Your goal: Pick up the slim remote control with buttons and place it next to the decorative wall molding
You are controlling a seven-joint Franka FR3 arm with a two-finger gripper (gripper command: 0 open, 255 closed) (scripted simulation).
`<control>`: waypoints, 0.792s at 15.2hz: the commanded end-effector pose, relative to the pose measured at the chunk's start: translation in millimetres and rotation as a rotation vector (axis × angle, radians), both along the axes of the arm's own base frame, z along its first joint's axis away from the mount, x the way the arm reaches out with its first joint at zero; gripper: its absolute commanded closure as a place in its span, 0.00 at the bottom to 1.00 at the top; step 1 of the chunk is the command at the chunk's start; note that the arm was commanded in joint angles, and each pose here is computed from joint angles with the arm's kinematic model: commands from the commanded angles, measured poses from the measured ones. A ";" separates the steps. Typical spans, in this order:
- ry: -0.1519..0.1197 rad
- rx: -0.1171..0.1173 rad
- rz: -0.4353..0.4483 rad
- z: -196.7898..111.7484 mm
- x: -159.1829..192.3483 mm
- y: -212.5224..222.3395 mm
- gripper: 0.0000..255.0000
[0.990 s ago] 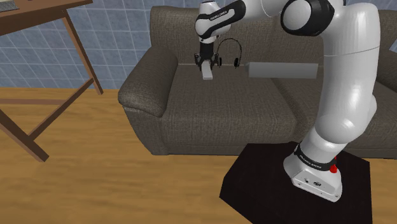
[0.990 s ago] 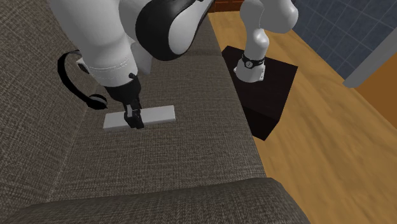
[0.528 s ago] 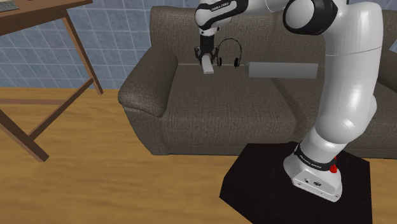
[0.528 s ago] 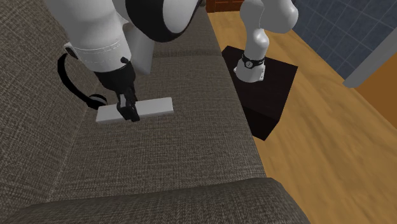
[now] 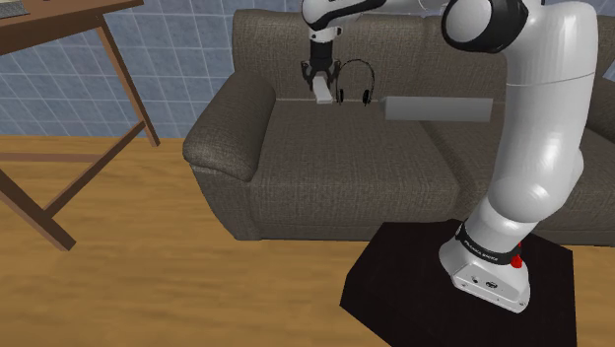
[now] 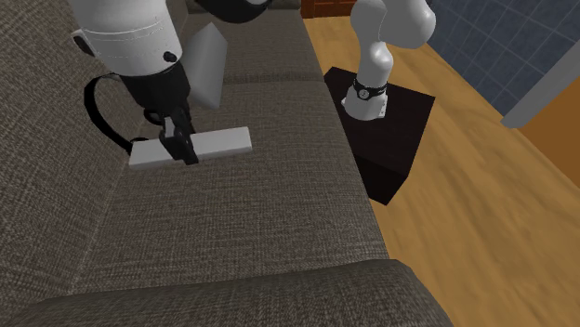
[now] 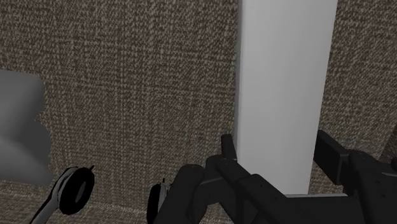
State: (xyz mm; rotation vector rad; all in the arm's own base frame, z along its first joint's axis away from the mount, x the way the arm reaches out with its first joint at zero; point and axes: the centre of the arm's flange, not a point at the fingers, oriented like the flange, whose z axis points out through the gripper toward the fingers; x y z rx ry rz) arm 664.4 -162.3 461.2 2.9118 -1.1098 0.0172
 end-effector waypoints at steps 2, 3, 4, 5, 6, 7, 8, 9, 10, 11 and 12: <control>0.000 0.000 0.000 17.3 0.1 -0.4 1.00; 0.000 0.000 0.000 22.6 0.1 -0.4 1.00; 0.000 0.000 0.000 27.8 0.1 -0.4 1.00; 0.000 0.000 0.000 33.1 0.1 -0.4 1.00; 0.000 0.000 0.000 38.4 0.1 -0.4 1.00; 0.000 0.000 0.000 43.7 0.1 -0.4 1.00; 0.000 0.000 0.000 49.0 0.1 -0.4 1.00; 0.000 0.000 0.000 54.2 0.1 -0.4 1.00; 0.000 0.000 0.000 59.5 0.1 -0.4 1.00; 0.000 0.000 0.000 64.8 0.1 -0.4 1.00; 0.000 0.000 0.000 70.1 0.1 -0.4 1.00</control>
